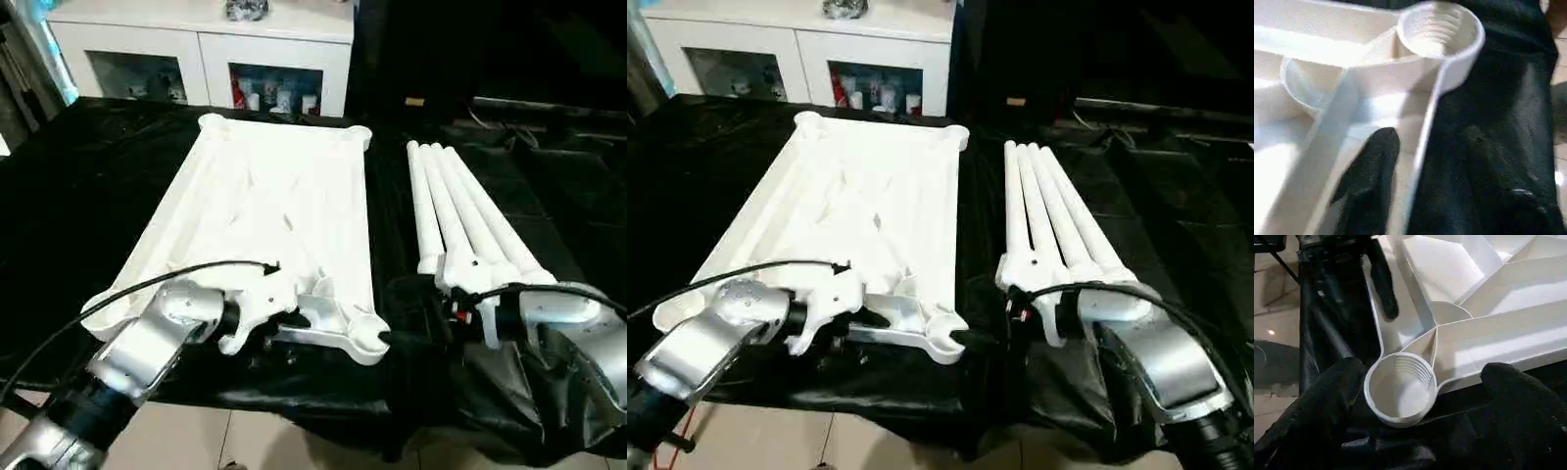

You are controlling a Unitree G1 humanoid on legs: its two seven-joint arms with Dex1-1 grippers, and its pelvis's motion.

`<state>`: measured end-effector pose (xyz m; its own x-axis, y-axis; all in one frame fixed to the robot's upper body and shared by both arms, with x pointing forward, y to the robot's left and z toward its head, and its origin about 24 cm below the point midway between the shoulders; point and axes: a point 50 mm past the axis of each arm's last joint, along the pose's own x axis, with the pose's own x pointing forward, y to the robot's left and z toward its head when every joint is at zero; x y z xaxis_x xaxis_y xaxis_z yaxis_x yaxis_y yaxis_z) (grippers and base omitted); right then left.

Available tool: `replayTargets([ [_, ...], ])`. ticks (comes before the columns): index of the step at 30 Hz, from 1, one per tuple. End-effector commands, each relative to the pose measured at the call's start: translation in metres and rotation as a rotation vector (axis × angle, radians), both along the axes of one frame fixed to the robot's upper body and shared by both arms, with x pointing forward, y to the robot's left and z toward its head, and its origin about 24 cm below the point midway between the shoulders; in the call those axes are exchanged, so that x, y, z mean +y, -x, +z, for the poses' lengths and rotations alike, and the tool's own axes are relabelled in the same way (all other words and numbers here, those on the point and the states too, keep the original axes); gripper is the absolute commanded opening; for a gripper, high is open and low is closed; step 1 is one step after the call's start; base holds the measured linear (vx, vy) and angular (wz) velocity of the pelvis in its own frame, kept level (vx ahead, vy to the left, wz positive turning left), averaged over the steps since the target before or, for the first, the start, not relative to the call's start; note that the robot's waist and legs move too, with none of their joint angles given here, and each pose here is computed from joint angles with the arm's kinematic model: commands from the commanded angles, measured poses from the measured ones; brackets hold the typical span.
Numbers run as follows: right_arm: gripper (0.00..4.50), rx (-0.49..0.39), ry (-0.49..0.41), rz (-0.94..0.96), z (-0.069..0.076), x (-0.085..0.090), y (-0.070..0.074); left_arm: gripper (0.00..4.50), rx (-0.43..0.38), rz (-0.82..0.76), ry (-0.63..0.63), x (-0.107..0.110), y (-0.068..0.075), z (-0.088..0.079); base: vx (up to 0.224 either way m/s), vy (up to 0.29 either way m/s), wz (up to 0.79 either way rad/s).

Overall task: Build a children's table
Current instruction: Move to table

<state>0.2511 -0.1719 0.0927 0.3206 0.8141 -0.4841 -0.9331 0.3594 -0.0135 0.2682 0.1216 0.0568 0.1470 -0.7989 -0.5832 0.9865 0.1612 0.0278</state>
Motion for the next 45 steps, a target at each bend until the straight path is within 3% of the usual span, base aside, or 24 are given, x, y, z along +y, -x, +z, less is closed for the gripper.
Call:
replayTargets([
  [1,4.38,-0.007,0.022,0.015,0.001,0.001,0.001,2.07,-0.009,-0.010,-0.008,-0.001,-0.003,0.002,0.000,0.000,0.00],
  [3,4.38,-0.007,0.023,0.016,0.001,0.000,0.001,1.61,-0.004,-0.013,-0.008,-0.001,-0.004,0.002,0.000,0.000,0.00],
  [10,4.38,-0.009,0.027,0.013,-0.002,0.000,0.004,1.17,0.030,-0.036,-0.024,0.000,-0.002,-0.002,0.000,0.000,0.00],
  [13,4.38,-0.009,0.025,0.013,-0.002,0.001,0.005,0.78,0.029,-0.035,-0.035,0.002,-0.002,-0.003,0.000,0.000,0.00],
  [18,4.38,-0.011,0.027,0.010,-0.004,0.002,0.005,0.47,-0.028,0.005,-0.055,0.006,-0.007,-0.005,0.000,0.000,0.00],
  [25,4.38,-0.023,0.032,0.007,-0.006,0.003,0.003,0.08,-0.119,0.129,-0.028,0.019,-0.022,0.008,0.000,0.000,0.00],
  [30,4.38,-0.028,0.035,0.007,-0.006,0.004,0.002,0.03,-0.157,0.162,-0.041,0.028,-0.026,0.012,0.000,0.000,0.00],
  [31,4.38,-0.032,0.038,0.009,-0.006,0.004,0.001,0.03,-0.206,0.170,-0.044,0.033,-0.029,0.015,0.000,0.000,0.00],
  [36,4.38,-0.040,0.041,0.013,-0.005,0.006,-0.001,0.03,-0.260,0.197,0.002,0.045,-0.034,0.020,0.000,0.000,0.00],
  [44,4.38,-0.046,0.042,0.020,-0.006,0.007,-0.002,0.03,-0.281,0.123,0.102,0.045,-0.032,0.024,0.000,0.000,0.00],
  [45,4.38,-0.046,0.042,0.020,-0.006,0.007,-0.001,0.30,-0.284,0.113,0.112,0.044,-0.032,0.024,0.000,0.000,0.00],
])
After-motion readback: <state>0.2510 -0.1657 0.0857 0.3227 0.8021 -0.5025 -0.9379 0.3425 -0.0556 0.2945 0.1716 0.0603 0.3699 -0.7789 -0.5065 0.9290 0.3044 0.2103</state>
